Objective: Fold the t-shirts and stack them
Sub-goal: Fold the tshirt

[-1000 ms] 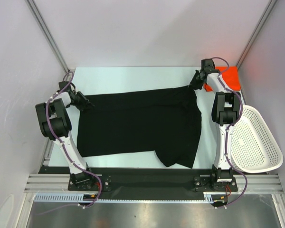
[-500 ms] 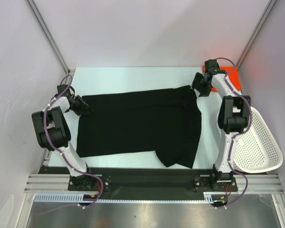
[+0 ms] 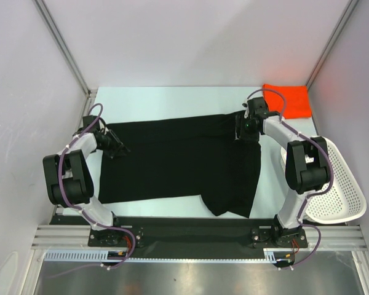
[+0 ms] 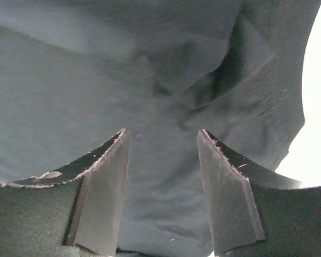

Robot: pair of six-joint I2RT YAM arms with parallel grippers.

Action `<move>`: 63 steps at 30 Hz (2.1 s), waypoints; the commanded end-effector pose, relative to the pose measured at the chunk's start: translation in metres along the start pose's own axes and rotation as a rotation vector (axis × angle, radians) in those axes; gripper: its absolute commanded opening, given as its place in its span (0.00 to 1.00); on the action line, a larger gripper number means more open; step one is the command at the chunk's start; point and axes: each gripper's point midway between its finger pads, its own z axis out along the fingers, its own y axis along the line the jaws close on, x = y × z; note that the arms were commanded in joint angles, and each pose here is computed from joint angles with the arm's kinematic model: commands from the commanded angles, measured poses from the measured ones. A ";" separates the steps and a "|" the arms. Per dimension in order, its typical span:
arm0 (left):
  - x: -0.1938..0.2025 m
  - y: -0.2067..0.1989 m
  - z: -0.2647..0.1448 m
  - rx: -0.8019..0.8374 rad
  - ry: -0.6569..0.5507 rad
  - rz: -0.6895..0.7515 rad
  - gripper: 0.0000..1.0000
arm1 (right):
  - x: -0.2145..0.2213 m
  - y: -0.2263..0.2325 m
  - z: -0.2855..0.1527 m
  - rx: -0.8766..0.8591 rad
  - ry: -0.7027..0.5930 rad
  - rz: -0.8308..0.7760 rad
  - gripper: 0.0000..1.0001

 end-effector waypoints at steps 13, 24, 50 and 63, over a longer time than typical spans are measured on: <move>-0.008 -0.018 -0.012 0.063 -0.018 0.054 0.34 | -0.034 -0.013 0.038 0.086 -0.114 -0.152 0.50; -0.009 -0.015 -0.012 0.051 -0.026 0.066 0.34 | -0.065 0.033 0.021 -0.065 -0.129 -0.007 0.00; -0.008 -0.011 -0.011 0.049 -0.025 0.074 0.34 | -0.186 0.062 0.016 -0.879 -0.065 0.659 0.45; -0.010 -0.014 -0.009 0.063 -0.010 0.062 0.34 | -0.081 0.002 0.014 -0.339 -0.060 0.248 0.18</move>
